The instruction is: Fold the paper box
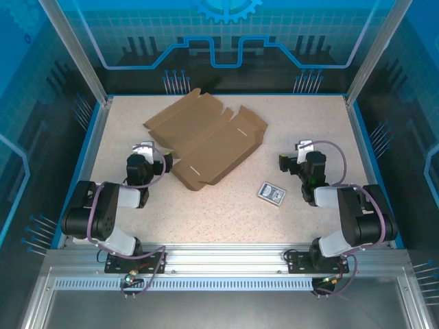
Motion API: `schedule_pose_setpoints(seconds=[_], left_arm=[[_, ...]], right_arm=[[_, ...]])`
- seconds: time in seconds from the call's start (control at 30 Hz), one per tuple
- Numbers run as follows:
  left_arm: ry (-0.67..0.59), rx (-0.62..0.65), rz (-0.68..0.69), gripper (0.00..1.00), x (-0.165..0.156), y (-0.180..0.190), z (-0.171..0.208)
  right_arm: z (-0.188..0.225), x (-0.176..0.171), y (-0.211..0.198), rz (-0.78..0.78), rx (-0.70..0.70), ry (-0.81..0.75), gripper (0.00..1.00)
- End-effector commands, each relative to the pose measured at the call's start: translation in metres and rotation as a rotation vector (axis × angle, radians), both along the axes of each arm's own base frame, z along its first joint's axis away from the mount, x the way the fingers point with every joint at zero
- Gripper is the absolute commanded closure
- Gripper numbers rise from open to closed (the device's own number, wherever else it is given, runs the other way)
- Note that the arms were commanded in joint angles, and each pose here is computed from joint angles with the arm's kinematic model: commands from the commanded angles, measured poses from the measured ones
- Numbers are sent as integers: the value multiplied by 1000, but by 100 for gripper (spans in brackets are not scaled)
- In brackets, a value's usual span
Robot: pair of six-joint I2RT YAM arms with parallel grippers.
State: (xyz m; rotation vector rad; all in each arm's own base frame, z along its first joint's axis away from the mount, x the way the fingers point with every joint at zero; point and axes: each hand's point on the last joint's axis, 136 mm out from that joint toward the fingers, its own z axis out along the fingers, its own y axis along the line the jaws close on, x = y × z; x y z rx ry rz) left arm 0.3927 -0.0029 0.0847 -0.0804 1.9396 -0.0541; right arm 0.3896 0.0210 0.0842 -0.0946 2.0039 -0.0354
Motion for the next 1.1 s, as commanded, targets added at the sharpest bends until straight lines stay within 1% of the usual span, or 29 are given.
schedule_pose_setpoints(seconds=[0.0, 1.07], left_arm=[[-27, 4, -27, 1, 5, -5, 9], [-30, 0, -14, 1, 5, -2, 10]], right_arm=[[11, 7, 1, 7, -4, -44, 0], [10, 7, 1, 10, 1, -42, 0]])
